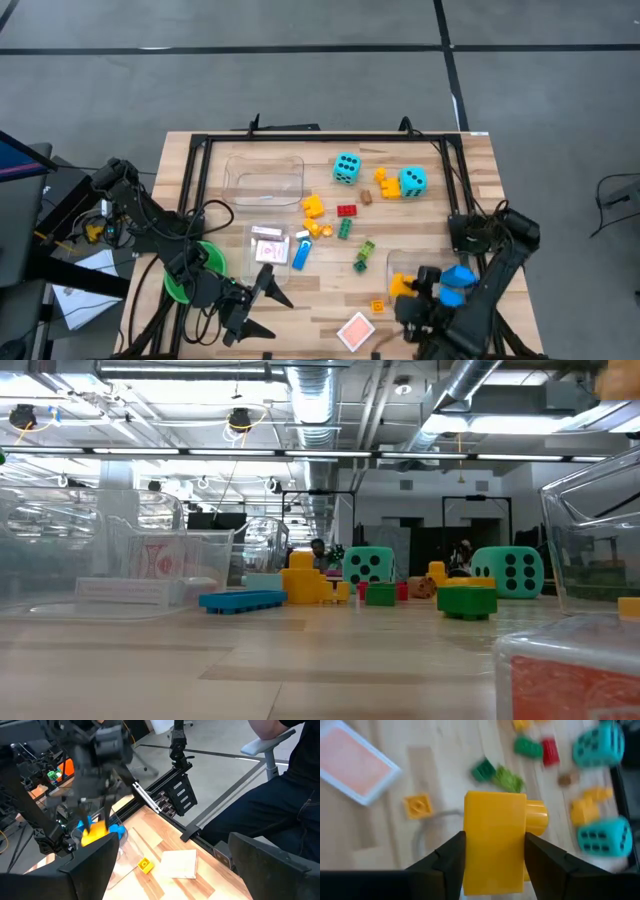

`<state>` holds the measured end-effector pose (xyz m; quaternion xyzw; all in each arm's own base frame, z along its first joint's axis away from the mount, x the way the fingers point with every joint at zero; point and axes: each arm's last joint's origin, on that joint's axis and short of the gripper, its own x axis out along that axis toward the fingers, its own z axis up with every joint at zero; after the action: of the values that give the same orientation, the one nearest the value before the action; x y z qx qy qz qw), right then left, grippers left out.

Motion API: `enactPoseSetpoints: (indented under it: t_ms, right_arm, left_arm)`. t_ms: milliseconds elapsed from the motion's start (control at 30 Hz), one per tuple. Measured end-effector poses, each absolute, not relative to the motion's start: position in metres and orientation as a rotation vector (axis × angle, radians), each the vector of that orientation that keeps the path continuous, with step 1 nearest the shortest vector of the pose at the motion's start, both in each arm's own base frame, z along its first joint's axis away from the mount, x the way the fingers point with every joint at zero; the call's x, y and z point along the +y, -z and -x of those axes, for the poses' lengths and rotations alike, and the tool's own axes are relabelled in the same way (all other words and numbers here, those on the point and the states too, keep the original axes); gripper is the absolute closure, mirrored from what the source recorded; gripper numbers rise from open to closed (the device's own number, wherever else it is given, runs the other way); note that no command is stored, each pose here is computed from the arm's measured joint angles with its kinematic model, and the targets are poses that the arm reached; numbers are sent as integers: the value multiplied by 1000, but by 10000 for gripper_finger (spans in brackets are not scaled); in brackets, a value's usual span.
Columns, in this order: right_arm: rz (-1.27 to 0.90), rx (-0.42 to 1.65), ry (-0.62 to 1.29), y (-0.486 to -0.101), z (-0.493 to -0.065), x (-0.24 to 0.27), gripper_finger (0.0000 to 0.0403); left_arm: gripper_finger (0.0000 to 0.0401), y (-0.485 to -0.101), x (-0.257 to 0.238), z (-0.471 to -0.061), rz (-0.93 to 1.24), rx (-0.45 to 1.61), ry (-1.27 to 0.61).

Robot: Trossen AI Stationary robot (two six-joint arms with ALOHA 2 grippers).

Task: Pick & Place Toys
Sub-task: Put the yellow game piece into the bottom right transparent bin

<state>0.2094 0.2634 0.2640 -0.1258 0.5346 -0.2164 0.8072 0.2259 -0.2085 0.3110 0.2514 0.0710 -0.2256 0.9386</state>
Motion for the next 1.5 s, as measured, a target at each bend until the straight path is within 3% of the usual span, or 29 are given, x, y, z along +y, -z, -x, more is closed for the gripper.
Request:
enactPoseSetpoints:
  t_ms: [267, 500, 1167, 1500]
  right_arm:
    - [167, 1184, 601, -250, -194, 217, 236]
    - [65, 1133, 494, -243, -179, 212, 228]
    - [115, 1141, 481, -240, -185, 209, 229]
    - [140, 1118, 491, -241, -185, 208, 206]
  left_arm:
    - [32, -311, -208, -226, -514, 145, 460]
    - [32, -311, -208, -226, -514, 145, 460]
    - [32, -311, -208, -226, -518, 144, 461]
    - [32, -311, -208, -226, -518, 144, 461]
